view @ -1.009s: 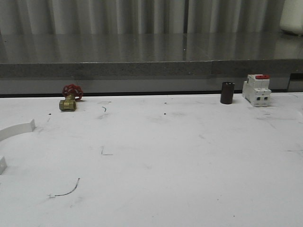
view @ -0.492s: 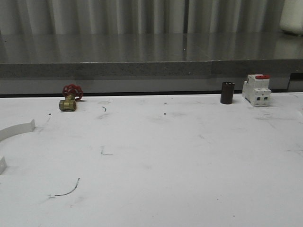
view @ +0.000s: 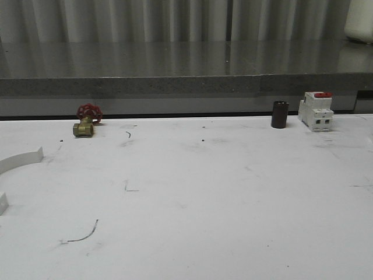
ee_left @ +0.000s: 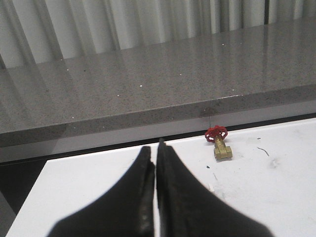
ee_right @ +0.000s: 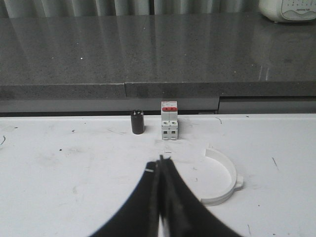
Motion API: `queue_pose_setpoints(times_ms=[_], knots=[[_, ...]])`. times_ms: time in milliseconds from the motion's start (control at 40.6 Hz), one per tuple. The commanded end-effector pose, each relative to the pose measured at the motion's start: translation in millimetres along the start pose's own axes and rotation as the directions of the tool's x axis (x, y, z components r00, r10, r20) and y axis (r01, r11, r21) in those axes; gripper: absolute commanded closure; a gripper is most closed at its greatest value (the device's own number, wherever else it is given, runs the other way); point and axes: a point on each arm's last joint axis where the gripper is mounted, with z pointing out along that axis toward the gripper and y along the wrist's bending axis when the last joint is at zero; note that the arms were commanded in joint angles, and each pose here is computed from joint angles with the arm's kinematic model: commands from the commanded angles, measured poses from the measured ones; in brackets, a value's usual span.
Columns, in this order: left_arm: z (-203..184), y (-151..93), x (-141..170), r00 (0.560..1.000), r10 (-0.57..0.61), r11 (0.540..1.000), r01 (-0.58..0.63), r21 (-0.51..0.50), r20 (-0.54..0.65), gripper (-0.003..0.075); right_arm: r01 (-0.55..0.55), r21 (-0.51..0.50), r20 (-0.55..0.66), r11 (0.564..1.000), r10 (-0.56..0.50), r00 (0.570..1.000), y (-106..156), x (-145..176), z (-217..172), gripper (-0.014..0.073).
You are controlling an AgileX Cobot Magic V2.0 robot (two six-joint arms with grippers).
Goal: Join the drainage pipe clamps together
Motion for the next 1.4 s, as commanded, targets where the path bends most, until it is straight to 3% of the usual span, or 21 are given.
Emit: queue_pose_setpoints(times_ms=[0, 172, 246, 320, 763, 886, 1034, 1182, 1379], knots=[[-1, 2, -19, 0.994, -0.008, 1.000, 0.009, -0.008, 0.108, 0.0567, 0.013, 0.004, 0.087, 1.000, -0.013, 0.996, 0, -16, -1, 0.0547], [-1, 2, -20, 0.993, -0.033, 0.999, 0.033, -0.001, 0.110, 0.0202, 0.014, 0.005, 0.075, 1.000, -0.014, 0.997, 0, -15, -1, 0.0181], [-1, 2, -20, 0.993, -0.050, 0.999, 0.050, 0.004, 0.110, 0.0097, 0.021, 0.008, 0.075, 1.000, -0.021, 0.997, 0, -15, -1, 0.0041], [-1, 2, -20, 0.992, -0.054, 0.999, 0.054, 0.005, 0.110, 0.0052, 0.027, 0.010, 0.074, 1.000, -0.028, 0.997, 0, -15, -1, -0.0072], [0, 1, -19, 0.989, -0.106, 0.994, 0.105, 0.020, 0.105, 0.0048, 0.027, 0.010, 0.073, 1.000, -0.028, 0.997, 0, -15, -1, -0.0050], [14, -1, -15, 0.987, -0.159, 0.987, 0.158, 0.036, 0.034, 0.0048, 0.027, 0.010, 0.073, 1.000, -0.028, 0.997, 0, -15, -1, -0.0050], [45, -2, -19, 0.974, -0.151, 0.986, 0.161, 0.044, -0.170, 0.0048, 0.027, 0.010, 0.073, 1.000, -0.028, 0.997, 0, -15, -1, -0.0050], [83, -2, -31, 0.905, -0.129, 0.985, 0.166, 0.057, -0.404, 0.0048, 0.027, 0.010, 0.073, 1.000, -0.028, 0.997, 0, -15, -1, -0.0050], [147, -4, -30, 0.724, -0.084, 0.982, 0.178, 0.068, -0.684, 0.0048, 0.027, 0.010, 0.073, 1.000, -0.028, 0.997, 0, -15, -1, -0.0050]])
